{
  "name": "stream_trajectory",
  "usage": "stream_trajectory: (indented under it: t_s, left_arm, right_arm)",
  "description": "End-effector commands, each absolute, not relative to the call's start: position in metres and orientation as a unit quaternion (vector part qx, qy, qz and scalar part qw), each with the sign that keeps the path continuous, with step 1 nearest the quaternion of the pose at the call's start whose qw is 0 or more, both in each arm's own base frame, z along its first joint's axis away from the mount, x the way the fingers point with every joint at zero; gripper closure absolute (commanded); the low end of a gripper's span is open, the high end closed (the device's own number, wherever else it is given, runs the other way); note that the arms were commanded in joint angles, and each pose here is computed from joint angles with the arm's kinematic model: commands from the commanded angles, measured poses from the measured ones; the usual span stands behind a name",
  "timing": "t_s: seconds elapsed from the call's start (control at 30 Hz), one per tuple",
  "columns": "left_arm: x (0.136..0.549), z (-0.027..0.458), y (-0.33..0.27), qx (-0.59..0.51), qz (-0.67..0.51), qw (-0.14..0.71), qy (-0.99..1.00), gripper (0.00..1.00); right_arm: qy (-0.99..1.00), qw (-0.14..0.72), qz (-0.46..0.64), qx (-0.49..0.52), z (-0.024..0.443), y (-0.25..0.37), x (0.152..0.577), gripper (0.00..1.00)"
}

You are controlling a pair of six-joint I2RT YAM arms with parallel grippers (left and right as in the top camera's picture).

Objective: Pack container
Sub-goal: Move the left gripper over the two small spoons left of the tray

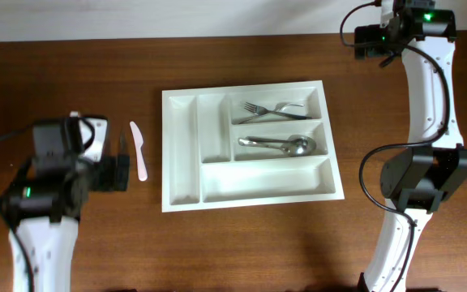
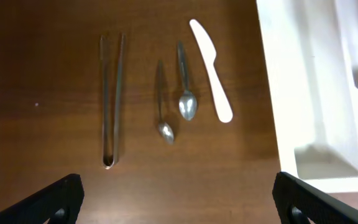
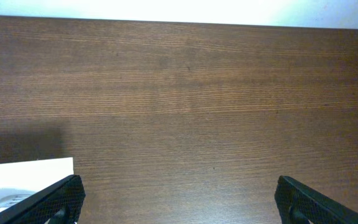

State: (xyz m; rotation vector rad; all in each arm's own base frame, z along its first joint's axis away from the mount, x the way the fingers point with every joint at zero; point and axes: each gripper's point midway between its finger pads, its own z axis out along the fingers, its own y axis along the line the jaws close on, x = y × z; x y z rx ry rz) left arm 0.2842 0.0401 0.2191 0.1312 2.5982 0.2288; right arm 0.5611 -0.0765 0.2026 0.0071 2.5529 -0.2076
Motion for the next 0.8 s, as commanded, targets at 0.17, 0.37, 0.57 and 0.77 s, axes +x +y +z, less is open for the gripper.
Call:
stream_trajectory:
  t_s: [0.17, 0.37, 0.57, 0.77]
  left_arm:
    - [0.309, 0.184, 0.038, 0.065, 0.071, 0.206, 0.974, 0.01]
    - [0.316, 0.160, 0.055, 0.075, 0.113, 0.162, 0.977, 0.01]
    - [0.328, 0.119, 0.076, 0.036, 0.116, 0.111, 0.986, 0.11]
    - [0.326, 0.067, 0.107, -0.051, 0.089, 0.053, 0.993, 0.26]
  right_arm:
    - [0.951, 0.296, -0.083, 0.013, 0.212, -0.081, 0.561, 0.01]
    - [0.951, 0.296, -0.083, 0.013, 0.212, -0.081, 0.561, 0.01]
    - [0.951, 0.296, -0.083, 0.013, 0.212, -0.081, 0.561, 0.01]
    - [0.951, 0.296, -0.083, 0.013, 0.212, -0.081, 0.561, 0.01]
